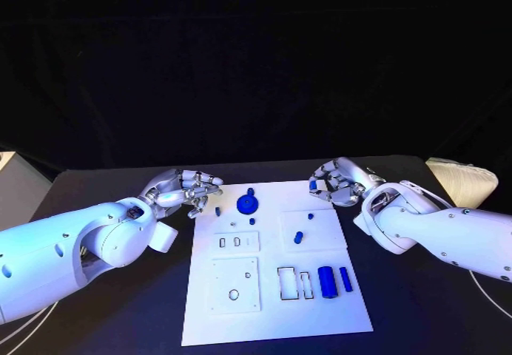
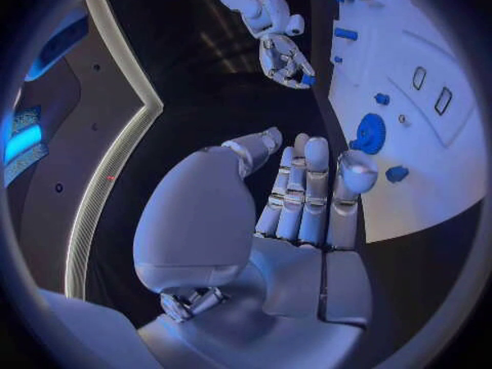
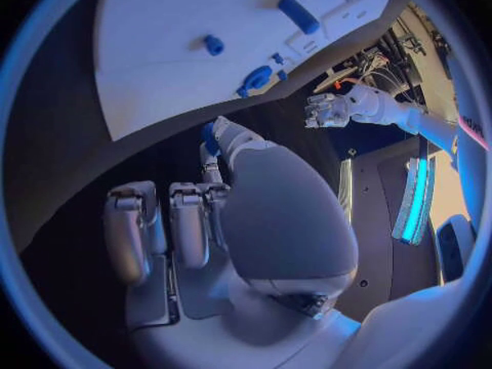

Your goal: Assemble the parts on the task board

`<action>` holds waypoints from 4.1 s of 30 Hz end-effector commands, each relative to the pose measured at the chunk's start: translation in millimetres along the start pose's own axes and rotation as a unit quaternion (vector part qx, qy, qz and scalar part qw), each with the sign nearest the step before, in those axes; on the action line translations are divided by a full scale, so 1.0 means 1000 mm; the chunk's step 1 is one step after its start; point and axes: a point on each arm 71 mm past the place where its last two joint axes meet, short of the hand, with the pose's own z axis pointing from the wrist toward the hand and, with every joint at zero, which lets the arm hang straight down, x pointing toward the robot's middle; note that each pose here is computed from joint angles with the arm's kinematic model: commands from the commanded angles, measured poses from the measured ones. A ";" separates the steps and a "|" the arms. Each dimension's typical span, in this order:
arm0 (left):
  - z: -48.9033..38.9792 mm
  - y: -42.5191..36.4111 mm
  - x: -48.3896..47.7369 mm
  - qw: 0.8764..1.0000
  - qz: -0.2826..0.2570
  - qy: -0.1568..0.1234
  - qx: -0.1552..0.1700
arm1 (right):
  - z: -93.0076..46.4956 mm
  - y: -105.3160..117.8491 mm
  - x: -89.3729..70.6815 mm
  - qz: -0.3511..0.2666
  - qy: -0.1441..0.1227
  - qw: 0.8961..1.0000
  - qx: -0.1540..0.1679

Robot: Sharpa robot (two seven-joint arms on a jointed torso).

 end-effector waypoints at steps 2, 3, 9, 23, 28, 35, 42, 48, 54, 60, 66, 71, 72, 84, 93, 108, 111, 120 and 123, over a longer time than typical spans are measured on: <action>0.0017 0.0000 0.0025 1.000 -0.005 0.010 0.004 | -0.002 0.024 0.012 0.018 0.015 1.000 0.020; 0.0019 0.0003 0.0023 1.000 -0.005 0.010 0.004 | -0.003 0.032 0.018 0.022 0.024 0.999 0.016; 0.0040 0.0016 0.0034 1.000 -0.005 0.011 0.002 | -0.007 0.074 0.053 0.031 0.071 0.997 -0.018; 0.0080 0.0026 0.0089 1.000 -0.007 0.016 0.000 | -0.010 0.115 0.121 0.012 0.123 0.991 -0.044; 0.0081 0.0026 0.0093 1.000 -0.007 0.016 0.000 | -0.011 0.120 0.132 -0.001 0.125 0.991 -0.047; 0.0081 0.0026 0.0096 1.000 -0.007 0.016 0.000 | -0.012 0.124 0.143 -0.007 0.127 0.990 -0.055; 0.0079 0.0026 0.0095 1.000 -0.007 0.016 -0.001 | -0.013 0.127 0.151 -0.011 0.130 0.990 -0.059; 0.0075 0.0027 0.0089 1.000 -0.006 0.016 -0.001 | -0.013 0.127 0.152 -0.019 0.125 0.990 -0.062; 0.0074 0.0028 0.0087 1.000 -0.007 0.017 -0.002 | -0.012 0.126 0.153 -0.026 0.124 0.990 -0.060; 0.0075 0.0029 0.0088 1.000 -0.007 0.017 -0.003 | -0.012 0.125 0.155 -0.031 0.127 0.990 -0.057; 0.0074 0.0030 0.0087 1.000 -0.007 0.018 -0.003 | -0.012 0.125 0.157 -0.036 0.121 0.991 -0.052; 0.0072 0.0031 0.0084 1.000 -0.007 0.018 -0.004 | -0.011 0.124 0.157 -0.042 0.116 0.991 -0.049; 0.0072 0.0031 0.0084 1.000 -0.007 0.018 -0.004 | -0.010 0.124 0.157 -0.043 0.116 0.991 -0.049; 0.0072 0.0032 0.0085 1.000 -0.007 0.020 -0.004 | -0.011 0.123 0.160 -0.046 0.117 0.991 -0.050; 0.0073 0.0033 0.0086 1.000 -0.007 0.020 -0.005 | -0.011 0.124 0.161 -0.045 0.121 0.990 -0.051; 0.0075 0.0038 0.0080 1.000 -0.007 0.021 -0.006 | -0.011 0.123 0.161 -0.043 0.120 0.991 -0.052; 0.0077 0.0039 0.0080 1.000 -0.007 0.022 -0.006 | -0.010 0.123 0.161 -0.043 0.120 0.991 -0.052; 0.0077 0.0042 0.0078 1.000 -0.007 0.022 -0.007 | -0.011 0.124 0.160 -0.038 0.114 0.991 -0.055; 0.0078 0.0043 0.0076 1.000 -0.007 0.022 -0.007 | -0.012 0.125 0.159 -0.034 0.111 0.991 -0.059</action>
